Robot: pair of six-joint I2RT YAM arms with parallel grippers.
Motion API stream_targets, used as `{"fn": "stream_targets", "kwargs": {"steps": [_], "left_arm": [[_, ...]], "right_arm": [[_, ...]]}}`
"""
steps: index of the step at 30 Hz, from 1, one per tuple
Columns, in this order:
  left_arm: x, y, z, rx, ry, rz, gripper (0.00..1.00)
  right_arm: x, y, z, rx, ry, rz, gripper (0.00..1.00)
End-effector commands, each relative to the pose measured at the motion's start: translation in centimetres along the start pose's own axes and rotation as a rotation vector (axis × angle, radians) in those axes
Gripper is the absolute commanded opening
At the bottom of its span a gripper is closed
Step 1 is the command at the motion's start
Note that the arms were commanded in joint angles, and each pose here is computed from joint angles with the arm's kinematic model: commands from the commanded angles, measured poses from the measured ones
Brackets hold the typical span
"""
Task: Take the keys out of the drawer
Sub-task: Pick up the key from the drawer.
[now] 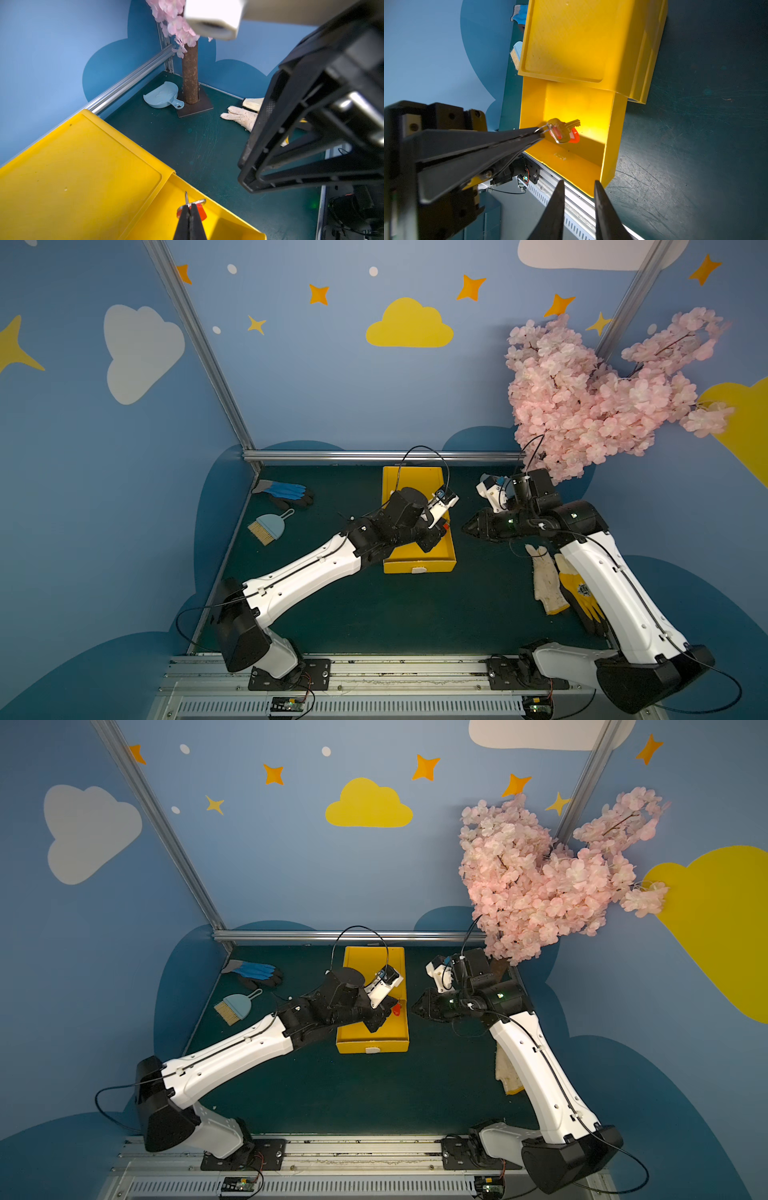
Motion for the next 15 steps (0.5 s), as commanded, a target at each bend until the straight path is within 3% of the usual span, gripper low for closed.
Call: {"fn": "stream_targets", "kwargs": {"steps": [1, 8, 15], "left_arm": [[2.5, 0.4, -0.3, 0.038, -0.008, -0.039, 0.03], [7.4, 1.3, 0.5, 0.141, -0.005, -0.148, 0.03], [11.8, 3.3, 5.8, 0.357, 0.083, -0.344, 0.03]], "right_arm": [[0.0, 1.4, -0.6, 0.036, -0.022, -0.012, 0.26], [-1.4, 3.1, -0.6, 0.105, 0.006, -0.01, 0.26], [-3.7, 4.7, -0.2, 0.187, 0.065, 0.004, 0.26]]}}
Point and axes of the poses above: each gripper's point midway between its finger pads, its own x axis back along the fingers, its own y axis along the line the jaws close on, z = x × y, the point moved 7 cm from there along x, back along the fingers, and after that the axes turned 3 degrees about -x, right-handed, at the moved point
